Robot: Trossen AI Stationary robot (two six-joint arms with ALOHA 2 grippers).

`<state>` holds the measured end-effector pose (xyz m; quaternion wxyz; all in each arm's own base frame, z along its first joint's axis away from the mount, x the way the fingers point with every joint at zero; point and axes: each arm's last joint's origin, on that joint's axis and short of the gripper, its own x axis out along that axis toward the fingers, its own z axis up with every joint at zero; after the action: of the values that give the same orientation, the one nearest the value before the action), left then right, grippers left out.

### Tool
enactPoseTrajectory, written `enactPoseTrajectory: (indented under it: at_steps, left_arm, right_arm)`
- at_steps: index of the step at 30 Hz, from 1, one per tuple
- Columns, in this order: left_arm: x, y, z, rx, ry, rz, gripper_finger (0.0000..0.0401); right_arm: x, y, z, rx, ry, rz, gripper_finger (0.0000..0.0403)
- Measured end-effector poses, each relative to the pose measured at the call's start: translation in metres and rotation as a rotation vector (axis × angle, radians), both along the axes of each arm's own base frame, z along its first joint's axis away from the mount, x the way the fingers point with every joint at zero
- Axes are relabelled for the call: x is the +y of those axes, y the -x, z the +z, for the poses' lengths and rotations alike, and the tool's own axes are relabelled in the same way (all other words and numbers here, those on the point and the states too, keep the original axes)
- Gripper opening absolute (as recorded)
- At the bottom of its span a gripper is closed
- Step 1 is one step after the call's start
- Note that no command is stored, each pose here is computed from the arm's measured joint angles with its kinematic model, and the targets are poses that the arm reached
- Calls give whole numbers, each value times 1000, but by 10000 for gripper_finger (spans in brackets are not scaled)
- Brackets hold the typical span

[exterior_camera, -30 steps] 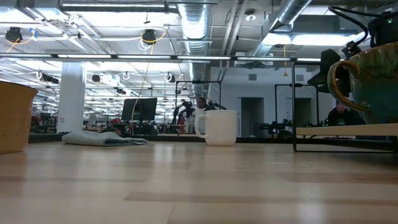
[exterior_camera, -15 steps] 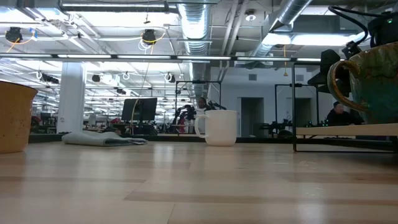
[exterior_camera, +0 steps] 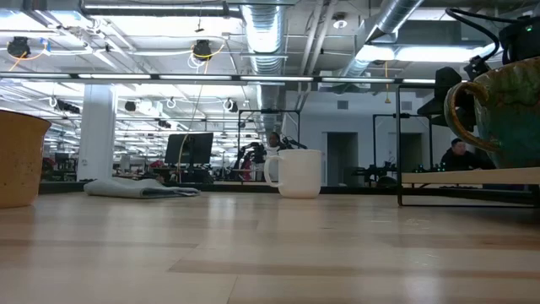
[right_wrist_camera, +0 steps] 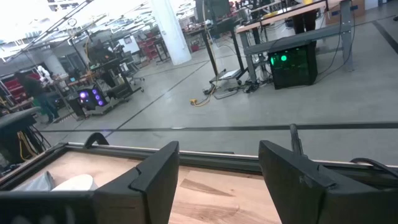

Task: Stack small to large cups/mugs on shelf
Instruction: Put the yellow mug on the shelf

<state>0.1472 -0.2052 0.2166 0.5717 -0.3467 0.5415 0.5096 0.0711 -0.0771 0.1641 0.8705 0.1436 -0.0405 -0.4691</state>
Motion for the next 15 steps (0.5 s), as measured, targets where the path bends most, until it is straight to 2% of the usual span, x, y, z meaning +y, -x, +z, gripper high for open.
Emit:
enactPoseTrajectory:
  at_steps: [4, 9, 15]
  left_arm:
    - [10, 1, -22, 71, 17, 69, 213]
    - [15, -5, -42, -12, 46, 77, 213]
    - [21, -9, -43, -38, 5, 71, 213]
  right_arm:
    - [0, 0, 0, 0, 0, 0, 244]
    - [0, 0, 1, -4, 4, 0, 244]
    - [0, 0, 1, -5, 5, 0, 244]
